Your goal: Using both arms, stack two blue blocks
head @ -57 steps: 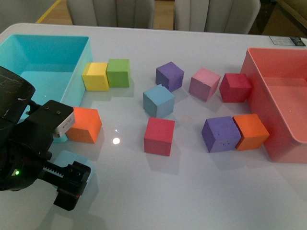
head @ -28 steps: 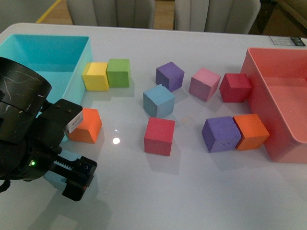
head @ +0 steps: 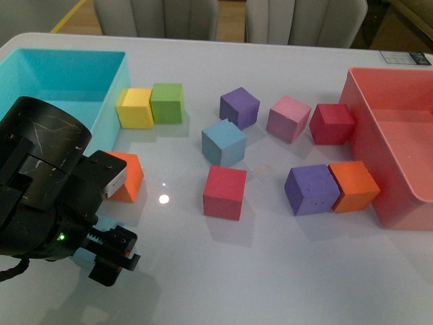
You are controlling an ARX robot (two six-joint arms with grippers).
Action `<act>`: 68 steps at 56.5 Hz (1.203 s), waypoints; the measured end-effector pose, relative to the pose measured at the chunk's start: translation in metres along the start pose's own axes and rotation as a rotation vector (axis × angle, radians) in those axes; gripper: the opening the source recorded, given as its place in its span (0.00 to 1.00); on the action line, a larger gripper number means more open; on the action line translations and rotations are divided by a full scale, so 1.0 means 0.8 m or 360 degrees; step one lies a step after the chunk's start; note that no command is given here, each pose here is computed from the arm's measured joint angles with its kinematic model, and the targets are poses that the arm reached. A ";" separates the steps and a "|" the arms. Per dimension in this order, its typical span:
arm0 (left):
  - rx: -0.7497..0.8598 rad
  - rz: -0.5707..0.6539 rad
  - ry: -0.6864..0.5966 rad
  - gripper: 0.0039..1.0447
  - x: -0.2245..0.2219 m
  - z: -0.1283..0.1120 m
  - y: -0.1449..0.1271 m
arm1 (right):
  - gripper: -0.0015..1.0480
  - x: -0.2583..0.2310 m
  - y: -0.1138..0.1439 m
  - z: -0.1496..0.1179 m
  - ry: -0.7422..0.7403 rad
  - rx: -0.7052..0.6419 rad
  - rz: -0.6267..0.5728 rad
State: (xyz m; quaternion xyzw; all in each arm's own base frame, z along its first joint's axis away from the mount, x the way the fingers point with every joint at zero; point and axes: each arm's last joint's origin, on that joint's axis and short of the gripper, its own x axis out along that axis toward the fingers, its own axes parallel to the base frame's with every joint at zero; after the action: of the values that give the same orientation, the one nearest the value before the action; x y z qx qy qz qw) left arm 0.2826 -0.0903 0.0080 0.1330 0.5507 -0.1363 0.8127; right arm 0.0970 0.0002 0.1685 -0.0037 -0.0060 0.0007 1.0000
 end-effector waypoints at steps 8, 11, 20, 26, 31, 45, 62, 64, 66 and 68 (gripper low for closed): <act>0.0001 0.0001 0.0000 0.53 -0.003 0.000 -0.002 | 0.91 0.000 0.000 0.000 0.0000 0.0000 0.0000; 0.0002 0.0007 0.0002 0.49 -0.005 -0.001 -0.002 | 0.91 0.000 0.000 0.000 0.0000 0.0000 -0.0001; 0.0018 0.0038 0.0011 0.44 -0.023 -0.003 -0.005 | 0.91 0.000 0.000 0.000 0.0000 0.0000 -0.0001; 0.0031 0.0048 0.0002 0.42 -0.041 -0.001 -0.007 | 0.91 0.000 0.000 0.000 0.0000 0.0000 0.0000; 0.0046 0.0044 -0.0035 0.40 -0.062 0.007 -0.010 | 0.91 0.000 0.000 0.000 0.0000 0.0000 0.0000; 0.0087 0.0013 -0.0216 0.39 -0.115 0.064 -0.018 | 0.91 0.000 0.000 0.000 0.0000 0.0000 0.0000; 0.0226 -0.0013 -0.0346 0.39 -0.127 0.163 -0.037 | 0.91 0.000 0.000 0.000 0.0000 0.0000 0.0000; 0.0244 -0.0015 -0.0341 0.39 -0.124 0.173 -0.039 | 0.91 0.000 0.000 0.000 0.0000 0.0000 -0.0001; 0.0263 -0.0017 -0.0332 0.39 -0.120 0.183 -0.042 | 0.91 0.000 0.000 0.000 0.0000 0.0000 -0.0001; 0.0281 -0.0021 -0.0323 0.39 -0.115 0.192 -0.045 | 0.91 0.000 0.000 0.000 0.0000 0.0000 0.0000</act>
State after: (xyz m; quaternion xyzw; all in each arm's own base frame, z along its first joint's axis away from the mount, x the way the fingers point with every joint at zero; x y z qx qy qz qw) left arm 0.3687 -0.1729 0.1464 0.1859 0.4522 -0.2022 0.8486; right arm 0.0970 0.0002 0.1685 -0.0037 -0.0060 0.0007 1.0000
